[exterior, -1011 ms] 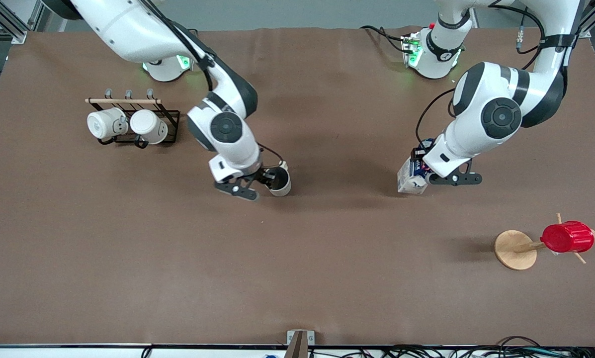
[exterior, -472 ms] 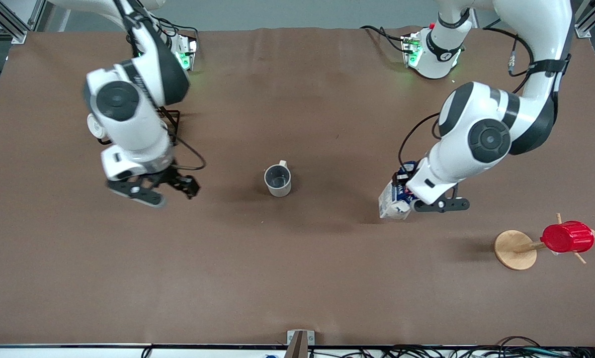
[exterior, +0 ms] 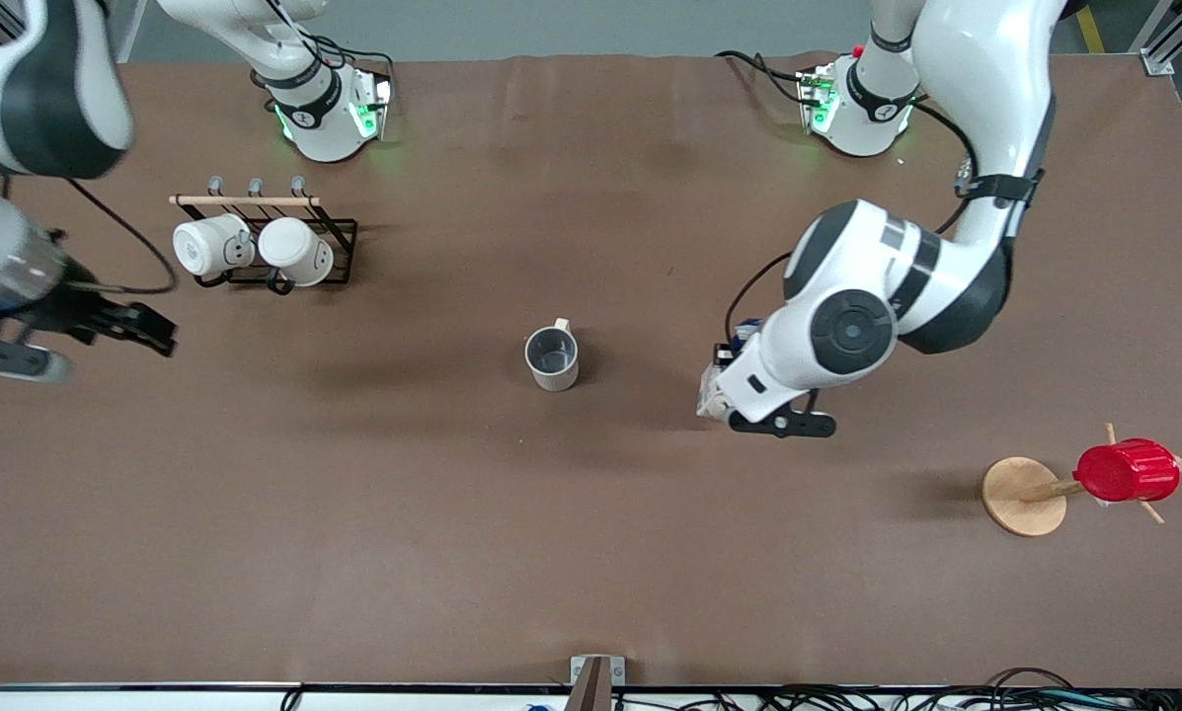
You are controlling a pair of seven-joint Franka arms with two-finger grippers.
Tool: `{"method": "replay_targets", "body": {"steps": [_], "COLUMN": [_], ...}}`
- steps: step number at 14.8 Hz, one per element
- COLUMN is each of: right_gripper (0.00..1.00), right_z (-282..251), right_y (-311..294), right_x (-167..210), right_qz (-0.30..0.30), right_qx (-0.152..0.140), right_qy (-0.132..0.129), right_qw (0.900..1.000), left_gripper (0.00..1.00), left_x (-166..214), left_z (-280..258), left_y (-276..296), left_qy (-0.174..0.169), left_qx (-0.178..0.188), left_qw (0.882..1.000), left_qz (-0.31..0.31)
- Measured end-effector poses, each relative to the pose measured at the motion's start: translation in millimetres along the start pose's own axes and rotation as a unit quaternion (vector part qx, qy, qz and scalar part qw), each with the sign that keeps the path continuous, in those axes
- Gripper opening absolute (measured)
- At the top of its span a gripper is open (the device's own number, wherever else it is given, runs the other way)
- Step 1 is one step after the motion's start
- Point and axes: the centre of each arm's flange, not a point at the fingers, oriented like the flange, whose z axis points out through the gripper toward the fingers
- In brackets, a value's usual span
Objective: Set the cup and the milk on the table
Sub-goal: 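Withdraw the right gripper while the left gripper carries the carton toward the mug, then lower the milk carton beside the white mug with the left gripper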
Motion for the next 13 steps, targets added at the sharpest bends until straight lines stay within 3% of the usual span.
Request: {"method": "replay_targets", "body": {"steps": [3, 6, 13], "right_gripper": [1.00, 1.00, 1.00], "right_z": [-38, -83, -83], "right_y": [44, 48, 47], "right_x": [-12, -22, -20], "right_qz": [-0.023, -0.027, -0.029], "right_qx": [0.017, 0.021, 0.021], "right_qy": [-0.013, -0.020, -0.025], "right_qw": [1.000, 0.999, 0.999], "left_gripper": [0.04, 0.02, 0.02], "left_x": [-11, -17, -24], "left_z": [29, 53, 64], "left_y": [41, 71, 130], "left_qy": [-0.018, -0.031, -0.037], "left_qx": [0.013, 0.023, -0.006], "left_qw": [1.000, 0.999, 0.999], "left_qz": [0.008, 0.005, -0.017]}}
